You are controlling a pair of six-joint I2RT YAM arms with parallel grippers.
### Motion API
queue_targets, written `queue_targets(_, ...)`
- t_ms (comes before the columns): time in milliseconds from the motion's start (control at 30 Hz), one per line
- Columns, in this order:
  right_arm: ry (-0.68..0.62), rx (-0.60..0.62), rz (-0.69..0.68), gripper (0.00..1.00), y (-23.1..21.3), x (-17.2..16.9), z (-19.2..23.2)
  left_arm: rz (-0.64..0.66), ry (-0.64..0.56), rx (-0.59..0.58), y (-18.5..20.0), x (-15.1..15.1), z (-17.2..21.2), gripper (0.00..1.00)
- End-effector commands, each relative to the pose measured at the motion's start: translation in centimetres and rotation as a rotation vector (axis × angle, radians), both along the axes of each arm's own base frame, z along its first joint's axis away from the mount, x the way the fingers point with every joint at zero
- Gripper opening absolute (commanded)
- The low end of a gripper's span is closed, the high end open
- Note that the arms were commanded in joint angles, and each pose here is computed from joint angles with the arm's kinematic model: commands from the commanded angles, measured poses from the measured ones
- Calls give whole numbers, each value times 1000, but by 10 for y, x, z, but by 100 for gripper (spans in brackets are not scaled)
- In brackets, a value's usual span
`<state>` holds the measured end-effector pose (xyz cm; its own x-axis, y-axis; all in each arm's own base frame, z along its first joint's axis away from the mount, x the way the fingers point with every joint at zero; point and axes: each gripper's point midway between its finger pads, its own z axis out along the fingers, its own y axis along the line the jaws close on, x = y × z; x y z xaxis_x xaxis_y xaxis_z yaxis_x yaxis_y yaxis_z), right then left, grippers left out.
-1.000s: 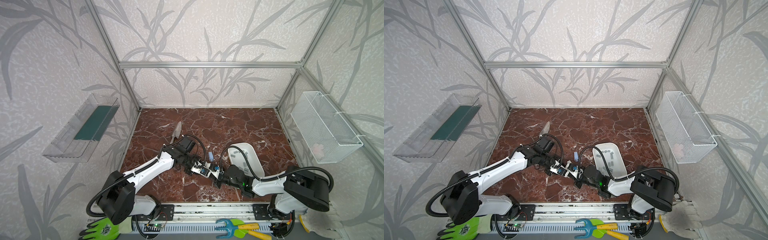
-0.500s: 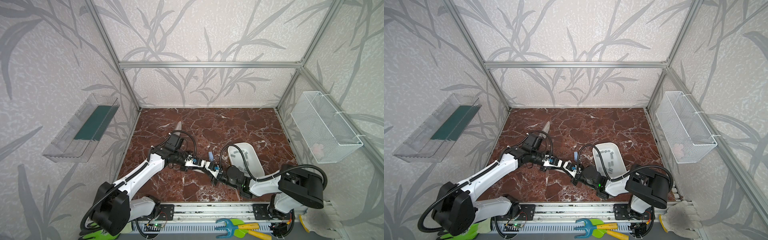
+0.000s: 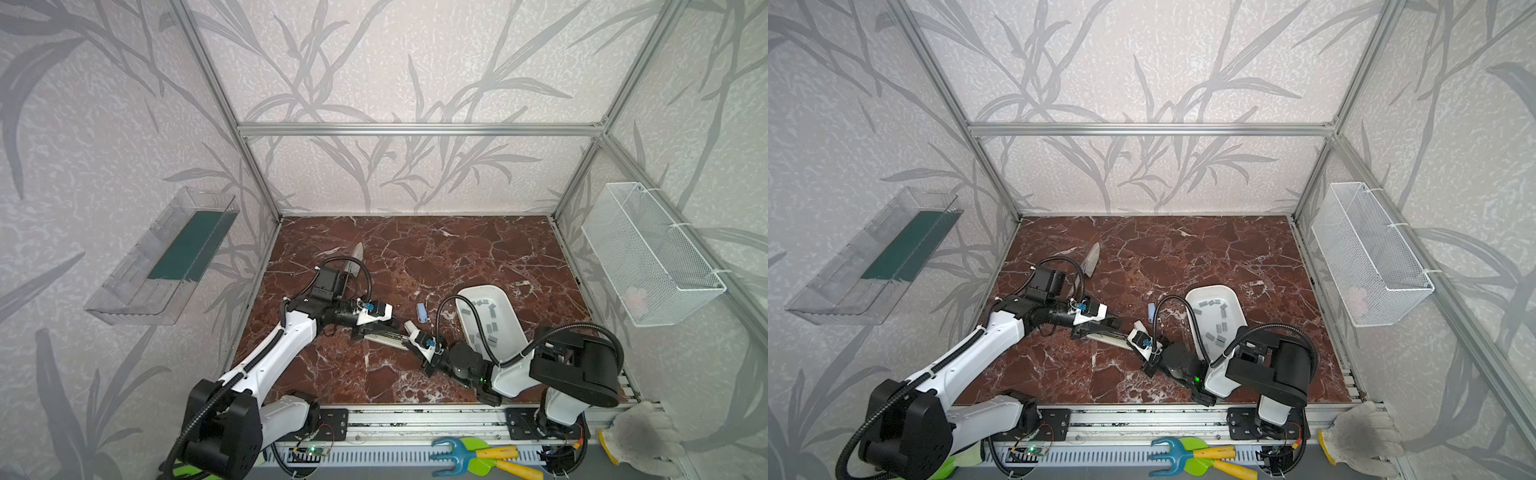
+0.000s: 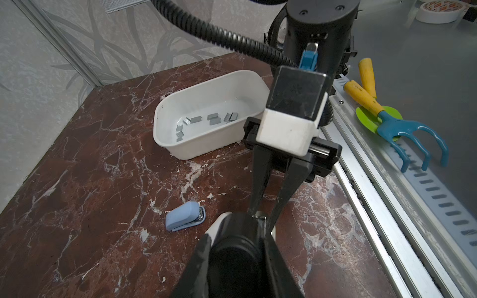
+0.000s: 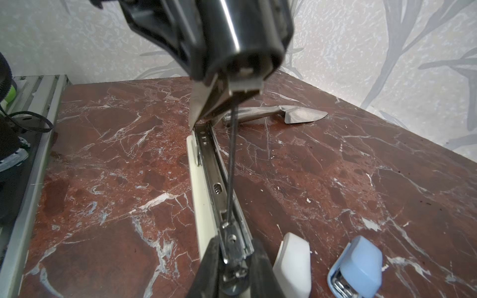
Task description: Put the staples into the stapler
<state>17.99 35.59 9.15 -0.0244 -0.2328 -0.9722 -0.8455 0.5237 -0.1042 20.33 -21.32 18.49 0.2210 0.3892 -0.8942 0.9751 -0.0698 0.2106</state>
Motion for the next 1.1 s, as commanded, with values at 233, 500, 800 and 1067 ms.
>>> queue_targets(233, 38, -113, 45, 0, 0, -45, -34, 169, -372, -150, 9, 58, 65, 0)
queue_targets(500, -4, -72, -19, 0, 2, -61, -26, 269, -438, -177, 20, 73, 69, 6)
queue_targets(800, -50, -22, -123, 0, 4, -74, -19, 360, -491, -180, 28, 87, 65, 28)
queue_targets(1067, -59, 62, -104, 11, -5, -81, 9, 166, -385, -129, 15, 63, 48, 0)
